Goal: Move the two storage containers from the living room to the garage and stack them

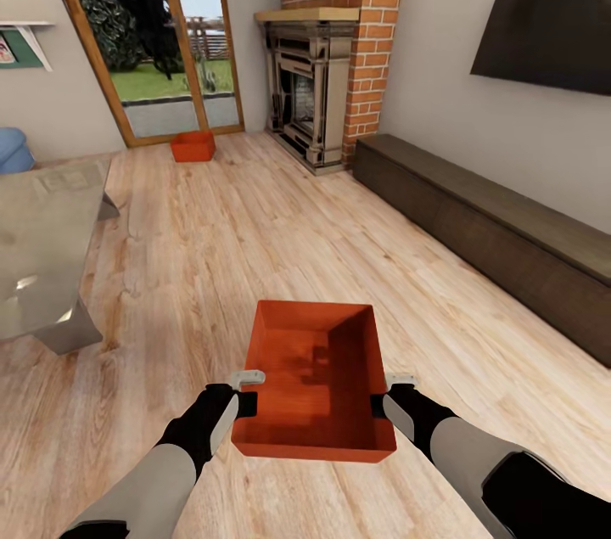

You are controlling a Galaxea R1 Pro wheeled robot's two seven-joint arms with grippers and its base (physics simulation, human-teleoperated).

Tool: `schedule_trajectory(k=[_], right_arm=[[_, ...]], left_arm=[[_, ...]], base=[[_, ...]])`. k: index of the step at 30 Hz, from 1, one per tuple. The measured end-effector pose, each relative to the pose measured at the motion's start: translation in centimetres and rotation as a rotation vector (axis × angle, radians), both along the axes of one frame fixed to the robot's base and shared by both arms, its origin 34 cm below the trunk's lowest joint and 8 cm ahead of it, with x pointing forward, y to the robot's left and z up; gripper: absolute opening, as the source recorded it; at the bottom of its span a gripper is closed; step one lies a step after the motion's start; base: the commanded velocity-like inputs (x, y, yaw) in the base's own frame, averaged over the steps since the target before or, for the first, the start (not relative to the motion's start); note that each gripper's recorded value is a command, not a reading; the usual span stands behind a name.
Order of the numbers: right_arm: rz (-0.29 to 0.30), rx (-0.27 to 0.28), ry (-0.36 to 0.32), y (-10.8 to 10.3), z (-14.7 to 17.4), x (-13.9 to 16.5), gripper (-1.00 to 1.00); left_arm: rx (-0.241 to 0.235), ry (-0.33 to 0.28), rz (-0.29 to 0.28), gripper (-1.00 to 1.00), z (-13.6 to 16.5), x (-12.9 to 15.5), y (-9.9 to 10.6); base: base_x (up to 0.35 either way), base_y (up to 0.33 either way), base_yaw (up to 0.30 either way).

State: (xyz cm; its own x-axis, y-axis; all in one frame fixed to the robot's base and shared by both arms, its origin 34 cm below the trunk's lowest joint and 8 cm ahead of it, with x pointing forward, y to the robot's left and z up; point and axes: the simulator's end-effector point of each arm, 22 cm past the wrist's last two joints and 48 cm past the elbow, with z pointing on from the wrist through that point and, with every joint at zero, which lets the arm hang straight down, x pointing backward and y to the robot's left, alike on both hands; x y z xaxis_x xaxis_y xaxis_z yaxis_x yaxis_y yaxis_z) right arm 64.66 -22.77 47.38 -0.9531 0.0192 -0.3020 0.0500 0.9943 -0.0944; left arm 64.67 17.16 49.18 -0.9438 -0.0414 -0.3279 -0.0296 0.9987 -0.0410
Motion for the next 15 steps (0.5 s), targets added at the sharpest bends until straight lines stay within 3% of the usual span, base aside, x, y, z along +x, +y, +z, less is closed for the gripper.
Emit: schedule_trajectory(k=[15], right_arm=[[-0.001, 0.001, -0.002, 0.0, 2.7, 0.2, -1.0]], left_arm=[[0.001, -0.002, -0.001, -1.0, 2.7, 0.3, 0.0]], base=[[0.0, 0.0, 0.0]])
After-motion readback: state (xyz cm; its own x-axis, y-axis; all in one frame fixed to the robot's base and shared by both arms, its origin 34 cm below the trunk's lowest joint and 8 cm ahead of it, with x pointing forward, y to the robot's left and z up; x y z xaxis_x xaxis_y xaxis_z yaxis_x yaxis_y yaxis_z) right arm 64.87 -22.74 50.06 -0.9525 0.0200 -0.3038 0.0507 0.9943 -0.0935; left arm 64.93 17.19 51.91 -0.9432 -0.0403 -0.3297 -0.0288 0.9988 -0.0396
